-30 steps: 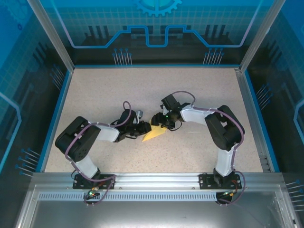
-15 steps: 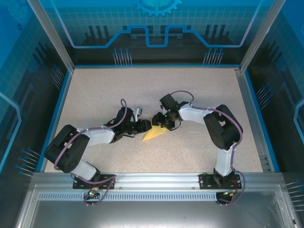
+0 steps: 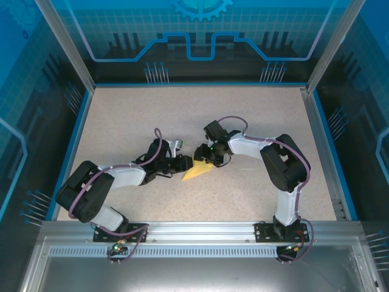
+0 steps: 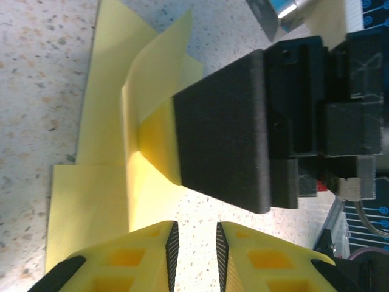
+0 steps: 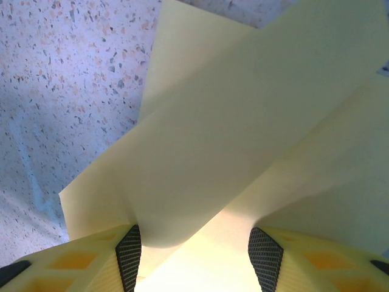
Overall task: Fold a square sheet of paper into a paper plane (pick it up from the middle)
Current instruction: Fourth fold the wing at the center of the table.
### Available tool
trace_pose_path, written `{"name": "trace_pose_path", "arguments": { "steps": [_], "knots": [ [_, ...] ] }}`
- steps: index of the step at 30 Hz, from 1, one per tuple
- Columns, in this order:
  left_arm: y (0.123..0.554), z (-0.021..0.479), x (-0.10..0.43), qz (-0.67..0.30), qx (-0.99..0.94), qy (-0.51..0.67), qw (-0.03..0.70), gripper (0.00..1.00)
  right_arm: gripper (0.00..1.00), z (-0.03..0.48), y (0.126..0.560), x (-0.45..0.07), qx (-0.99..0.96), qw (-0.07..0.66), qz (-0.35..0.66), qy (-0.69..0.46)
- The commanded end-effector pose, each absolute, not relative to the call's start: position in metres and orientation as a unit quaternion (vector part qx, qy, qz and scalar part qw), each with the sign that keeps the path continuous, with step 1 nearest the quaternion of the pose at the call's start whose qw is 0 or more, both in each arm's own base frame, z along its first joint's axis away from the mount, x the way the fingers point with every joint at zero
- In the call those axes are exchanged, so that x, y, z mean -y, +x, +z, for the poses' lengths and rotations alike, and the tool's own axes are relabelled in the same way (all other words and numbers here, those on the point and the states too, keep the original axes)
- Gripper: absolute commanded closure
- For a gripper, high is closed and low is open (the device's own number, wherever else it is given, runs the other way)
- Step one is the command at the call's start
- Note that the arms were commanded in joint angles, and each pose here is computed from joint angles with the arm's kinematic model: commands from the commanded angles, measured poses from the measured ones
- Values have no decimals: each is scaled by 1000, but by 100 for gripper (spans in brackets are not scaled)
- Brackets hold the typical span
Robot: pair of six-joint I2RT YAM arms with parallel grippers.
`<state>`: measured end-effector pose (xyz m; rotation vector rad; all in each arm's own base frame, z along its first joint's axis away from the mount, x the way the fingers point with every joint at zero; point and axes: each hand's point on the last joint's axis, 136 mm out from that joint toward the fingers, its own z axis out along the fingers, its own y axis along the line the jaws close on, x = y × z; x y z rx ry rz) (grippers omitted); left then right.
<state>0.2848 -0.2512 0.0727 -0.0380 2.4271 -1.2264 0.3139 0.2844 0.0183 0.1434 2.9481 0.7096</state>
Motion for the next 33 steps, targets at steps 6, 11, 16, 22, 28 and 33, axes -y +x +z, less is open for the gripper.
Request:
{"name": "trace_pose_path", "arguments": {
  "steps": [6, 11, 16, 22, 28, 33],
  "knots": [
    [279, 60, 265, -451, -877, 13, 164, 71, 44, -31, 282, -235, -991, -4, 109, 80],
    [282, 56, 264, -438, -884, 8, 161, 71, 44, -31, 281, -234, -991, -5, 108, 82],
    [286, 50, 254, -406, -898, -5, 171, 71, 44, -32, 280, -232, -991, -4, 104, 83],
    [288, 40, 248, -384, -908, -17, 169, 73, 44, -32, 281, -232, -991, -5, 102, 83],
    [290, 39, 248, -380, -909, -18, 170, 76, 44, -32, 281, -231, -992, -5, 100, 83],
    [288, 57, 251, -400, -898, -3, 183, 70, 44, -30, 281, -231, -991, -2, 101, 82]
  ]
}}
